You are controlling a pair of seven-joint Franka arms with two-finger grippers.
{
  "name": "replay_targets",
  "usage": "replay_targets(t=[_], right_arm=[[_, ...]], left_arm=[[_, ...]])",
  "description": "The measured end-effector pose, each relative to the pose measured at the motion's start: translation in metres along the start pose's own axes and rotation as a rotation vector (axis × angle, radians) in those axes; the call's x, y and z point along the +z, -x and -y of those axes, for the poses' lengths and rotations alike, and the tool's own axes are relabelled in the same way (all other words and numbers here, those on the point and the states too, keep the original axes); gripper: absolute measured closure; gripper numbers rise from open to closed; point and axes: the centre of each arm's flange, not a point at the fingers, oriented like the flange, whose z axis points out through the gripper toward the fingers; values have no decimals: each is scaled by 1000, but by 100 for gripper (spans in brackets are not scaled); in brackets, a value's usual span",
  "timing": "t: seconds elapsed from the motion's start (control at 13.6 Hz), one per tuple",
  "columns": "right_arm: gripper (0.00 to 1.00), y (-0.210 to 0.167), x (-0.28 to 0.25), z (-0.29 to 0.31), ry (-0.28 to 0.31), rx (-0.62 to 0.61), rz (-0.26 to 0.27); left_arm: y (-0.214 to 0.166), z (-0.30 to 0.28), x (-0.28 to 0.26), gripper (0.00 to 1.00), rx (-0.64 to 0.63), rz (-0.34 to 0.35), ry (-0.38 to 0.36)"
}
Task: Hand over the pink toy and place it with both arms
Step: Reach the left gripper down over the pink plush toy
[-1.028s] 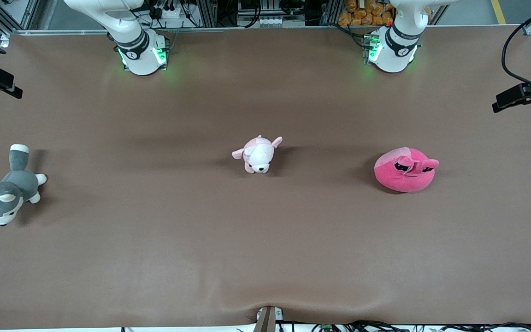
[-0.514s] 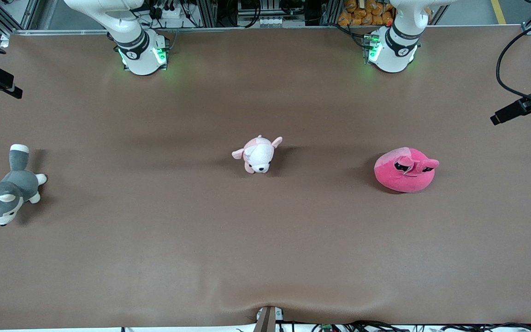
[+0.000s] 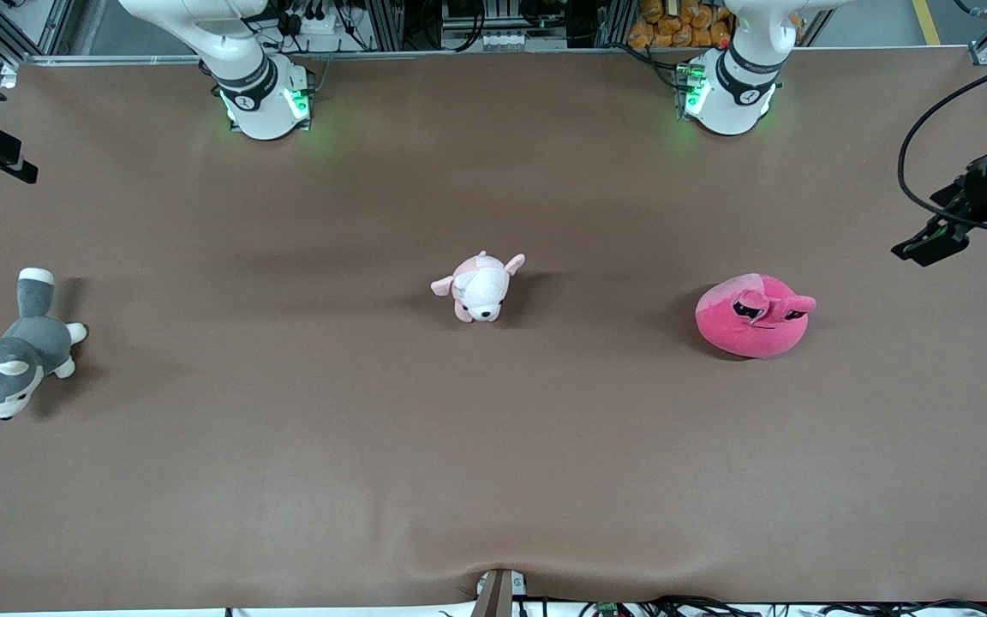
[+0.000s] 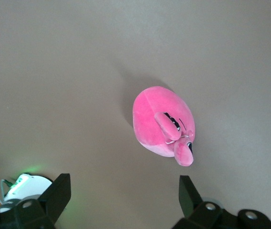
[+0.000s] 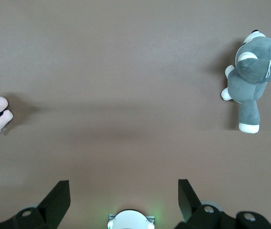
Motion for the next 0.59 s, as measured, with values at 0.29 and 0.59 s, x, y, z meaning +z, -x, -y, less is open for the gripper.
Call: replay_targets(t=[0.29,0.59], right_arm=[[0,0,0,0,0,0,0],[0,-3,3,0,5,-1,3]], left_arm=[[-7,-7,46,0,-29,-4,9],[-10,-8,80,0,-153,71,42]])
